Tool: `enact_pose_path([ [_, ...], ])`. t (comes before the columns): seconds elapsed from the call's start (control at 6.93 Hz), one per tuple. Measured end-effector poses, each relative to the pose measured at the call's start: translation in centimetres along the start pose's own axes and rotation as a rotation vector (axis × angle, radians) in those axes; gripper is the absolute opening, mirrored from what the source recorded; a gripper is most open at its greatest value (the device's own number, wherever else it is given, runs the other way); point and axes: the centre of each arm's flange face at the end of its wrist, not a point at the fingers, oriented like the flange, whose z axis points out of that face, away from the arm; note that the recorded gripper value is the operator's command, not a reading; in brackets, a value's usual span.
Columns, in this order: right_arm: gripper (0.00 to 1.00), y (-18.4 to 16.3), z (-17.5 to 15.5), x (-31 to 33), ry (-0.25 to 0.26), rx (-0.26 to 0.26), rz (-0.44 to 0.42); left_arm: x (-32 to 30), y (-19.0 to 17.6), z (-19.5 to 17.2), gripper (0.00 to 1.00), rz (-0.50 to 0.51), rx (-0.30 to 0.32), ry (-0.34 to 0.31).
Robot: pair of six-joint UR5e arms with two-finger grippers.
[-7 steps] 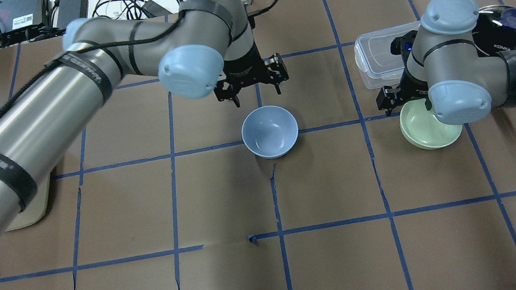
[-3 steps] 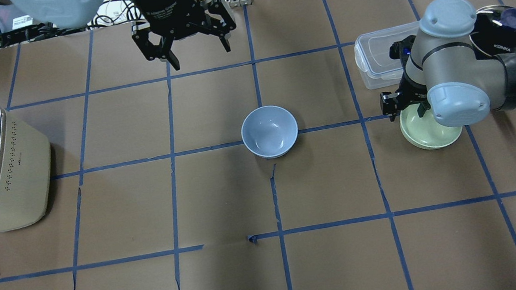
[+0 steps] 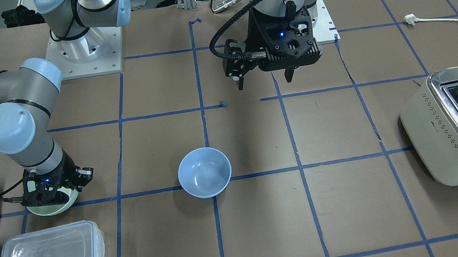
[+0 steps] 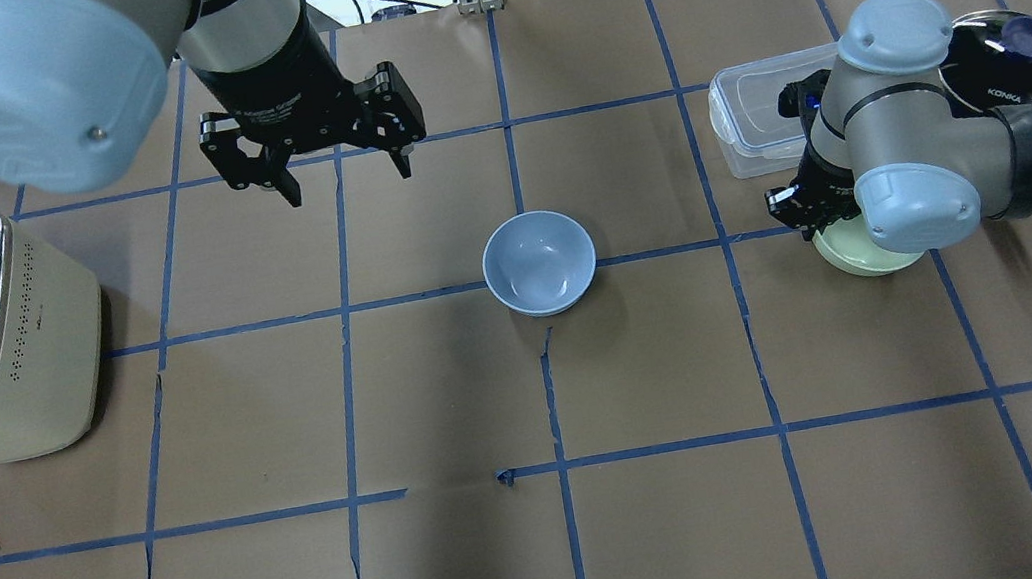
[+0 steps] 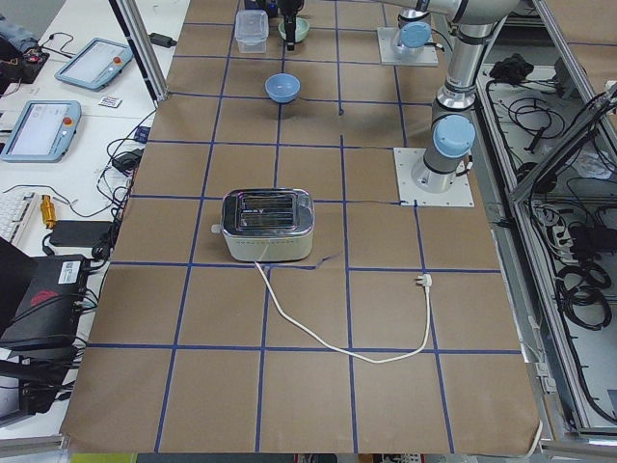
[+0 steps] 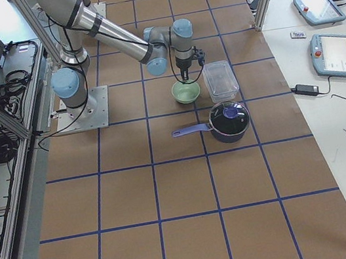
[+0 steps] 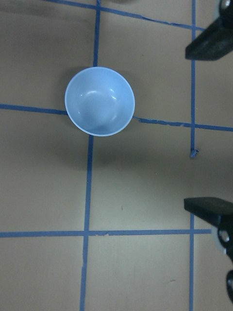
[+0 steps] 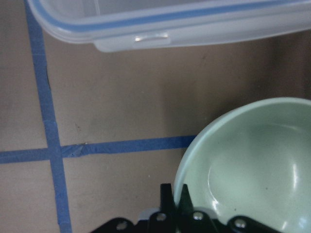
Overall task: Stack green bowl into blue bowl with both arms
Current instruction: 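Release blue bowl, raise left gripper while right gripper grasps green bowl rim, then lift the pale green bowl with the right gripper and carry it over the blue bowl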
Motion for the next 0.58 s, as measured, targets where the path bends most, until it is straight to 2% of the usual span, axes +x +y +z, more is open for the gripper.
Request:
enact_pose_path([
  [0.14,0.0,0.0,-0.4,-0.1,0.0,0.008,0.0,-1.5,0.2,0.0,1.0,0.003,0.041,-0.014],
  [0.29,0.0,-0.1,-1.1,-0.1,0.002,0.021,-0.001,-3.8,-0.4,-0.4,1.0,0.007,0.058,0.0],
  [0.58,0.0,0.0,-3.5,-0.3,0.012,0.025,-0.007,-8.0,-2.0,-1.4,1.0,-0.005,0.069,0.073],
])
